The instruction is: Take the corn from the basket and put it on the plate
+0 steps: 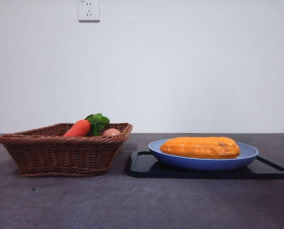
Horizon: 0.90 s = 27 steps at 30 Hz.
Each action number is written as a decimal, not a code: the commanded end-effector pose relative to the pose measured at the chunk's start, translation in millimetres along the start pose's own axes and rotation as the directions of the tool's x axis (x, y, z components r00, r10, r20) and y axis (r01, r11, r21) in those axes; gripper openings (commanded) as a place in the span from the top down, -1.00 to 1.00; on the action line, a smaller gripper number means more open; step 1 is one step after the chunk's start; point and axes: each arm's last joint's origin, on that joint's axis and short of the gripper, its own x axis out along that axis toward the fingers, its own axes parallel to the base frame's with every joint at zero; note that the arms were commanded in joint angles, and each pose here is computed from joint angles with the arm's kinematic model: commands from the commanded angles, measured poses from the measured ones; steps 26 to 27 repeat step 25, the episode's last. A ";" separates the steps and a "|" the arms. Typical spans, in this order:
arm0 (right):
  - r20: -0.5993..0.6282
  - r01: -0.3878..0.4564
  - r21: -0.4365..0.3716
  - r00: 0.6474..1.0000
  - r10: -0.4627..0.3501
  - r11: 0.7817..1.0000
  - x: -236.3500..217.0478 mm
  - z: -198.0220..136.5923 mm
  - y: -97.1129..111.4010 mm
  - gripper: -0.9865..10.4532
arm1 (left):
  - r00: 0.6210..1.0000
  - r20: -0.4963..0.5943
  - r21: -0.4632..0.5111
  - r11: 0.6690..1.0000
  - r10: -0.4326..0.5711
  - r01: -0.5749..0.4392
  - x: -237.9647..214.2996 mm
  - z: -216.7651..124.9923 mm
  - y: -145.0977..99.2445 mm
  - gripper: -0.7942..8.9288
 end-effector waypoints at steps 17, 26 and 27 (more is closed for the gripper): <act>-0.008 0.015 0.015 1.000 -0.015 1.000 0.5 -2.2 -0.5 0.82 | 1.000 -0.021 -0.007 1.000 0.006 -0.006 2.4 -8.6 1.1 0.82; -0.008 0.015 0.015 1.000 -0.015 1.000 0.5 -2.2 -0.5 0.82 | 1.000 -0.021 -0.007 1.000 0.006 -0.006 2.4 -8.6 1.1 0.82; -0.008 0.015 0.015 1.000 -0.015 1.000 0.5 -2.2 -0.5 0.82 | 1.000 -0.021 -0.007 1.000 0.006 -0.006 2.4 -8.6 1.1 0.82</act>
